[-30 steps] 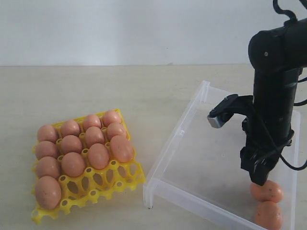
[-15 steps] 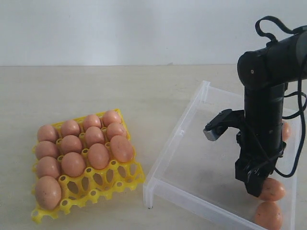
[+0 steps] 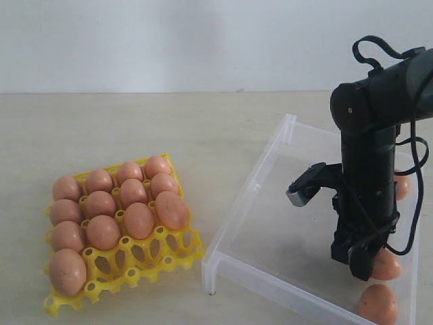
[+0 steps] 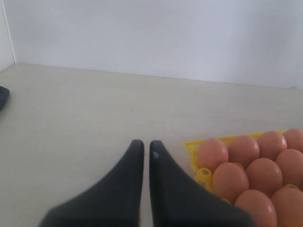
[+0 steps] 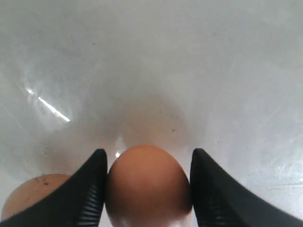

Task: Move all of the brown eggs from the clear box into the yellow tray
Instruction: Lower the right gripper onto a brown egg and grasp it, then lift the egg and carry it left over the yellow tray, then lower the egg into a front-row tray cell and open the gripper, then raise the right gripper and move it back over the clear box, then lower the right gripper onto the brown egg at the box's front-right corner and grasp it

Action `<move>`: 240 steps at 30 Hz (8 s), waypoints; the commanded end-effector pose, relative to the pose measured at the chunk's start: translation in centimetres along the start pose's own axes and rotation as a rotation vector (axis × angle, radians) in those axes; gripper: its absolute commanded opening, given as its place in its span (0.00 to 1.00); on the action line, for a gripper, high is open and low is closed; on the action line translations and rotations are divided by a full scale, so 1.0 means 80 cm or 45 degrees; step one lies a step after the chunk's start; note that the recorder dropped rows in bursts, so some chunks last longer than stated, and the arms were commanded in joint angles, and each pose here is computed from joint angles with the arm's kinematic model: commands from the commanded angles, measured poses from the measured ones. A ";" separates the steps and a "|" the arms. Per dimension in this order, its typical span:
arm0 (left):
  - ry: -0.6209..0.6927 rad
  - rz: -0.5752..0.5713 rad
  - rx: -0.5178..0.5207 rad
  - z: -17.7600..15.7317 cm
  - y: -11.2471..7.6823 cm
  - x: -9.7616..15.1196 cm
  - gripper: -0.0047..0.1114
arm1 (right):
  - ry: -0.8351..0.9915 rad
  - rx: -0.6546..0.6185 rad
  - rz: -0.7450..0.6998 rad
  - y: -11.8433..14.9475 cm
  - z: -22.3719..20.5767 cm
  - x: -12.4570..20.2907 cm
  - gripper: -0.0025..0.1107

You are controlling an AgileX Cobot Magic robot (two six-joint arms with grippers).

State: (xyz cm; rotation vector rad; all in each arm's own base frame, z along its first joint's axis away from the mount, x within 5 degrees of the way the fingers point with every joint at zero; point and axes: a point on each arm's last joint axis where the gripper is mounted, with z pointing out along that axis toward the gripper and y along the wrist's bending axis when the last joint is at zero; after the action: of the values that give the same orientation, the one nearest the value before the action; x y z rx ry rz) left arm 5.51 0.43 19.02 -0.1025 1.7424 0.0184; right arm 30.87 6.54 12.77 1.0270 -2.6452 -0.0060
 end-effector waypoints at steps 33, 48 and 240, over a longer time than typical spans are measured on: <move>-0.011 -0.011 0.006 0.000 0.000 0.000 0.08 | -1.954 -0.558 -0.097 0.307 -0.016 -0.092 0.02; -0.011 -0.011 0.006 0.000 0.000 0.000 0.08 | -1.753 -0.111 -0.151 0.295 -0.015 -0.133 0.02; -0.010 -0.011 0.006 0.000 0.000 0.000 0.08 | 0.007 0.278 0.386 0.057 0.019 -0.017 0.02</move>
State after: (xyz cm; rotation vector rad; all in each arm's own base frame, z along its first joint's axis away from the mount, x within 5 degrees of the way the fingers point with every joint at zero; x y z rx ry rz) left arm 5.51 0.43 19.02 -0.1025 1.7424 0.0184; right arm 27.19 10.23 11.85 0.6593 -2.6677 0.3775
